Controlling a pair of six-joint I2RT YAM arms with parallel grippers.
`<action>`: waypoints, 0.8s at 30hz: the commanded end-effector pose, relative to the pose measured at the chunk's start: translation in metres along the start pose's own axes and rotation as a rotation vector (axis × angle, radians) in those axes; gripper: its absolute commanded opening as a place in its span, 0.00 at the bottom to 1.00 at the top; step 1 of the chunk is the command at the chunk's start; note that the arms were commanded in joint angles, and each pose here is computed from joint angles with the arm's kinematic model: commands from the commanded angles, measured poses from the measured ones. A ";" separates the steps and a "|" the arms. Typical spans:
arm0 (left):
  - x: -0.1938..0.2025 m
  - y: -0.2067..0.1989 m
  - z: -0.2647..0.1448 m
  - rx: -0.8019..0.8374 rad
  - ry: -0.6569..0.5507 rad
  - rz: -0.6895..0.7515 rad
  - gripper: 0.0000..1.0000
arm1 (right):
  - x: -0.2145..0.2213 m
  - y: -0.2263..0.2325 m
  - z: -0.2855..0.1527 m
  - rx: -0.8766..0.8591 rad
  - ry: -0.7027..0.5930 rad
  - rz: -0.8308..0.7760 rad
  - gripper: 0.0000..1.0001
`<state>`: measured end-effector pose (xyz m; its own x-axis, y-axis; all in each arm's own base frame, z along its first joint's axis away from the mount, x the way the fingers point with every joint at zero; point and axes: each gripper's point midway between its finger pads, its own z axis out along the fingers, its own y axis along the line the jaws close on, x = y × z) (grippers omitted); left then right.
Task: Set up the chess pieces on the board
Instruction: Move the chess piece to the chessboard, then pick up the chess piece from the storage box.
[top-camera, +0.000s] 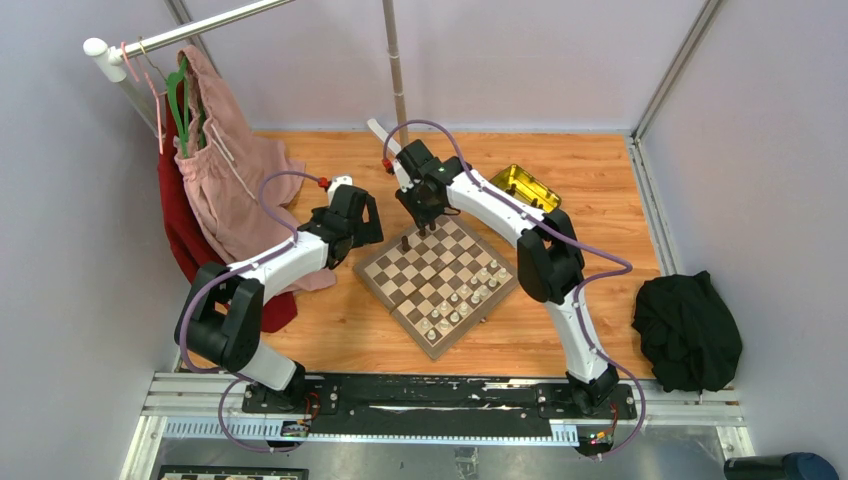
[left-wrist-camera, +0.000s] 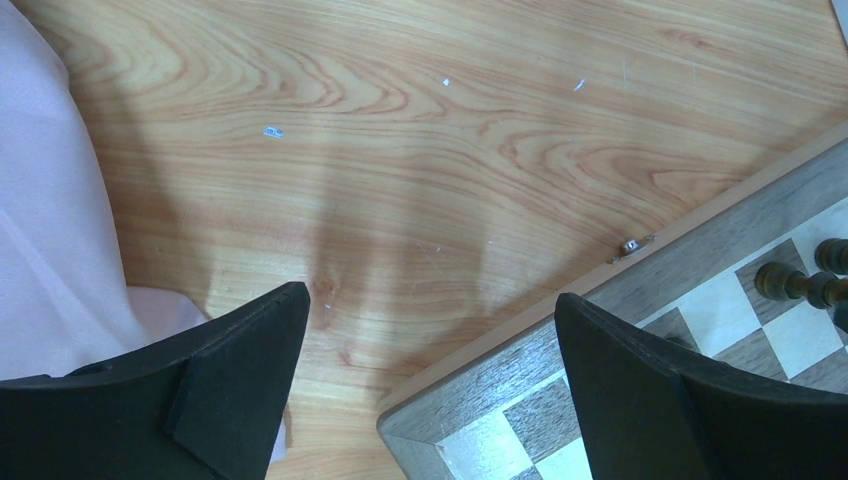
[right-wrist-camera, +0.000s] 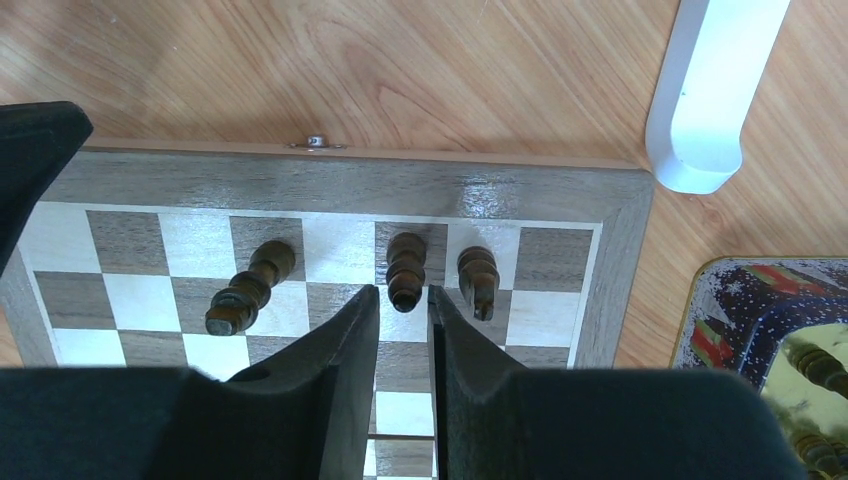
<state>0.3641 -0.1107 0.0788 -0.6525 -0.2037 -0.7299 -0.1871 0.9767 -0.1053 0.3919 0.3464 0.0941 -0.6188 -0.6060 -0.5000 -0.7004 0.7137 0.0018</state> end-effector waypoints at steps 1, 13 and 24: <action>-0.012 -0.002 -0.005 -0.009 -0.029 0.007 1.00 | -0.016 -0.006 -0.031 0.010 -0.064 0.002 0.29; -0.024 0.000 -0.014 -0.016 -0.057 0.007 1.00 | -0.033 -0.040 -0.074 0.181 -0.185 0.038 0.32; -0.022 0.003 -0.018 -0.018 -0.058 0.008 1.00 | 0.005 -0.151 -0.112 0.426 -0.237 0.282 0.34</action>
<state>0.3625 -0.1035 0.0951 -0.6332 -0.1904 -0.7502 -0.1950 0.9772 -0.0835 0.4404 0.2338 0.1847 -0.6074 -0.3882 -0.6931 -0.4124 0.8998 -0.1425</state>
